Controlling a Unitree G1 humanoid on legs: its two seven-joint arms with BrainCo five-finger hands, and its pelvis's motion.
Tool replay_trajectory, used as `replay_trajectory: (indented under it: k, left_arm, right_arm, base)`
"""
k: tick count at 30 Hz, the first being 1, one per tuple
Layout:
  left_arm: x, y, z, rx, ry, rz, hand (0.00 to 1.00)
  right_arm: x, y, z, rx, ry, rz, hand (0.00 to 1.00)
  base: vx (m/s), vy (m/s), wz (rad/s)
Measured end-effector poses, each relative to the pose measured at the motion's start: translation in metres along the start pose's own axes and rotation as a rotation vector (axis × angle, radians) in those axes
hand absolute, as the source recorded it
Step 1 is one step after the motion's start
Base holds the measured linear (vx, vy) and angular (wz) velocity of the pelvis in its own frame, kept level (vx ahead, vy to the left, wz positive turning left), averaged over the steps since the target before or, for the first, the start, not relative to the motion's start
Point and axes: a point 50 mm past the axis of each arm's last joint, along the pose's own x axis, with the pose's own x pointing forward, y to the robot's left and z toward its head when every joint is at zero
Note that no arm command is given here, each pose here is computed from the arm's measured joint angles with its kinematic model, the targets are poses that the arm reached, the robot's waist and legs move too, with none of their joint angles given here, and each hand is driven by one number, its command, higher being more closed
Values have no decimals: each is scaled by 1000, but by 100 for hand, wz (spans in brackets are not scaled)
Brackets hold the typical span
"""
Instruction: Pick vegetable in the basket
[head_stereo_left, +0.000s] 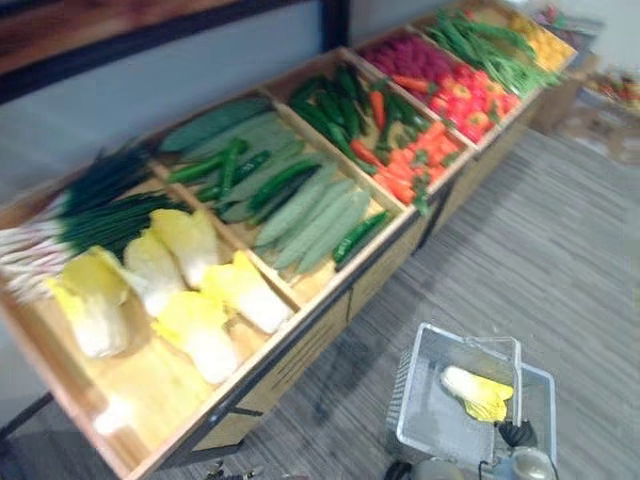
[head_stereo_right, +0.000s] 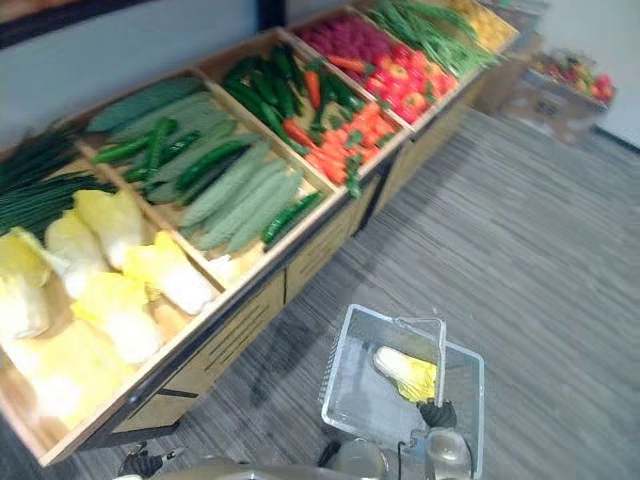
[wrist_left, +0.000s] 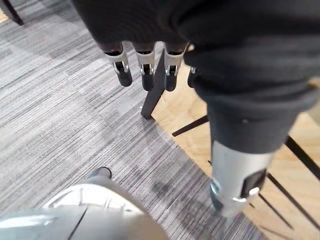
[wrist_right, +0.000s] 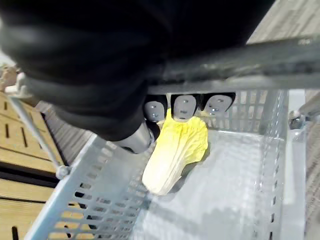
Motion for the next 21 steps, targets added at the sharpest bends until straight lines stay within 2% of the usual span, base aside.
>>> replay_trajectory:
  k: [4, 8, 11, 17, 21]
  left_arm:
    - [-2, -10, -4, 5, 17, -35, 0]
    - [3, -20, 20, 55, -34, -89, 0]
    - [2, -26, 18, 70, -26, -113, 0]
    - [-9, -26, -17, 55, 40, -101, 0]
    - [-11, -32, -20, 70, 46, -97, 0]
  right_arm:
    - [-3, -5, -6, -2, 9, -19, 100]
    - [-9, -11, -14, -18, 12, -34, 100]
    - [-9, -9, -17, -24, 33, -25, 100]
    - [-6, -1, -7, -48, 6, 11, 100]
    - [-7, -15, -18, -78, 39, -15, 100]
  base:
    - [-26, -79, -66]
    - [-95, -43, -18]
    - [-74, -52, -34]
    - [-32, 76, -157]
    - [20, 190, -123]
